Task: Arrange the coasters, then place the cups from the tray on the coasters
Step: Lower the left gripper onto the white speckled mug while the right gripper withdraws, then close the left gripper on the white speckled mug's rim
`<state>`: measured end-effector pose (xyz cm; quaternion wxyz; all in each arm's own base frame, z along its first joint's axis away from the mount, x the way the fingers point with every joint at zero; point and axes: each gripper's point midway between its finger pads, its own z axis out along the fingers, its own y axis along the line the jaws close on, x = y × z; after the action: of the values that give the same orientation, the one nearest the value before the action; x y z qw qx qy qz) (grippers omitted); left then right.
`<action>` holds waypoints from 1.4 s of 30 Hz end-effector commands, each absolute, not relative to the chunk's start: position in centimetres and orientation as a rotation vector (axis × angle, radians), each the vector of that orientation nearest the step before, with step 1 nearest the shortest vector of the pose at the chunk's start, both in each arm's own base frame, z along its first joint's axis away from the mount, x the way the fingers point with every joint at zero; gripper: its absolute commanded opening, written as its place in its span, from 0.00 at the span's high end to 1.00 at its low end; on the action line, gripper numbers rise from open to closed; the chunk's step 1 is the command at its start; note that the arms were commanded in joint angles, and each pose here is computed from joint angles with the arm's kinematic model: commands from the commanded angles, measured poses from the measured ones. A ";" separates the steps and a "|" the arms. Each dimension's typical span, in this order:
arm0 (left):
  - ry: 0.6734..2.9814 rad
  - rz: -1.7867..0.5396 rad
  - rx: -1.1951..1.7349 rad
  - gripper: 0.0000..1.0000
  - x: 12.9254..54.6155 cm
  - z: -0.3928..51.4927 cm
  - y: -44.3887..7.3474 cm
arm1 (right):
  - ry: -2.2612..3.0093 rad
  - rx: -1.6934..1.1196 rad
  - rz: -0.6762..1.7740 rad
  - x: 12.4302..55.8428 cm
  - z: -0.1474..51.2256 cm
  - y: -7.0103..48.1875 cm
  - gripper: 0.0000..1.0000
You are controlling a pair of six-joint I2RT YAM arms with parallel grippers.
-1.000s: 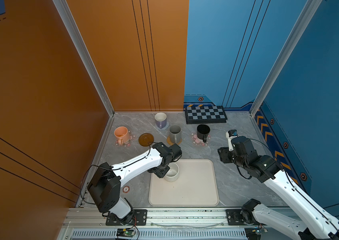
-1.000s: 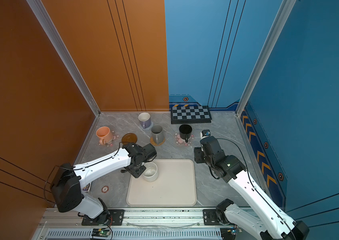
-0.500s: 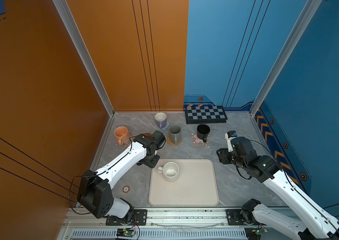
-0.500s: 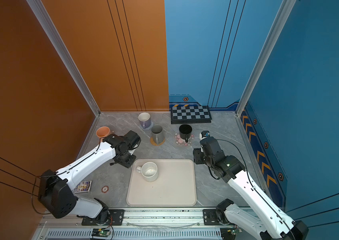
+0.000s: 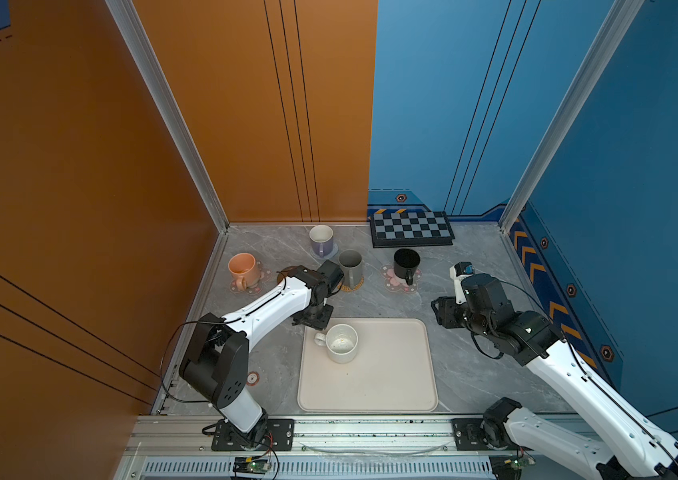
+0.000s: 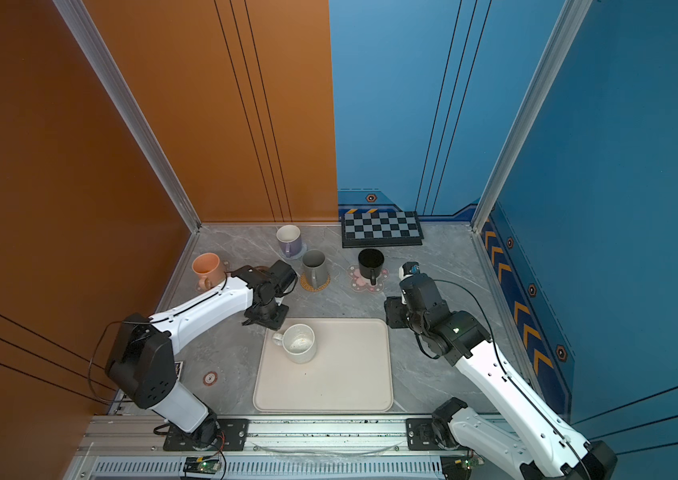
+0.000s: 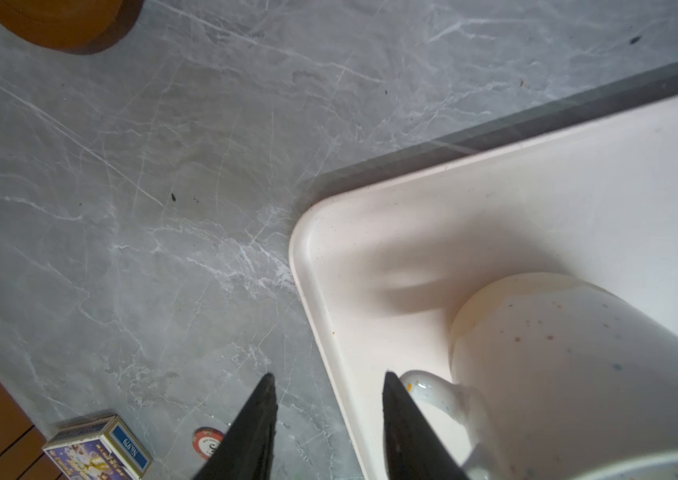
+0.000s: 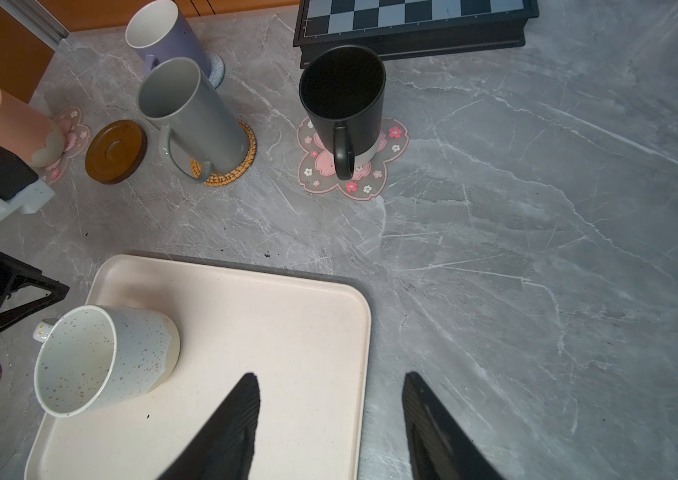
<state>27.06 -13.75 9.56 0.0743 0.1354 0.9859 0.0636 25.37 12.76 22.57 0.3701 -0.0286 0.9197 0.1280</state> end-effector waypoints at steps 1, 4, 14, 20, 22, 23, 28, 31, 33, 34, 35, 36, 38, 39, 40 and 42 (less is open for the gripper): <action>2.979 0.119 0.350 0.57 25.1 9.7 -14.7 | 2.361 -0.070 0.355 25.2 22.5 13.1 0.42; 2.992 0.099 0.355 0.57 23.5 9.4 -15.4 | 2.362 -0.079 0.358 25.1 22.5 13.2 0.42; 3.033 0.048 0.286 0.56 18.5 8.7 -17.5 | 2.368 -0.094 0.380 24.8 22.1 13.6 0.42; 3.023 -0.057 0.235 0.57 16.3 9.8 -17.7 | 2.368 -0.097 0.390 24.7 22.0 13.8 0.42; 2.994 -0.069 0.215 0.57 15.8 11.2 -16.9 | 2.366 -0.103 0.395 24.7 22.1 13.9 0.42; 2.977 -0.068 0.198 0.57 15.5 12.0 -16.3 | 2.364 -0.103 0.399 24.6 22.2 14.0 0.42; 2.930 -0.166 0.275 0.56 13.6 14.3 -16.0 | 2.361 -0.112 0.414 24.5 22.3 14.5 0.42; 2.874 -0.097 0.496 0.57 12.9 14.3 -16.9 | 2.361 -0.124 0.418 24.4 22.4 14.8 0.42; 2.815 -0.001 0.628 0.57 12.8 13.7 -17.6 | 2.361 -0.120 0.409 24.4 22.4 14.7 0.42; 2.802 0.016 0.688 0.57 12.7 13.4 -18.1 | 2.358 -0.120 0.410 24.4 22.5 14.7 0.42; 2.800 0.034 0.735 0.56 12.5 12.9 -18.5 | 2.354 -0.119 0.410 24.3 22.7 14.7 0.42; 2.802 0.073 0.763 0.56 12.6 12.5 -18.4 | 2.351 -0.118 0.413 24.3 22.8 14.7 0.42; 2.798 0.152 0.808 0.55 13.0 11.7 -18.3 | 2.344 -0.109 0.421 24.3 23.1 14.7 0.42; 2.800 0.180 0.821 0.54 13.2 11.3 -18.3 | 2.344 -0.108 0.424 24.3 23.1 14.7 0.42; 2.800 0.192 0.834 0.53 13.4 11.0 -18.2 | 2.345 -0.107 0.427 24.2 23.1 14.7 0.42; 2.802 0.201 0.853 0.52 13.6 10.5 -18.1 | 2.348 -0.107 0.429 24.2 23.0 14.7 0.42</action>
<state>12.71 -18.69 10.63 0.0905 0.2656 0.9587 0.0465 24.23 14.68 22.16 0.3567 -0.0505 0.9195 0.1569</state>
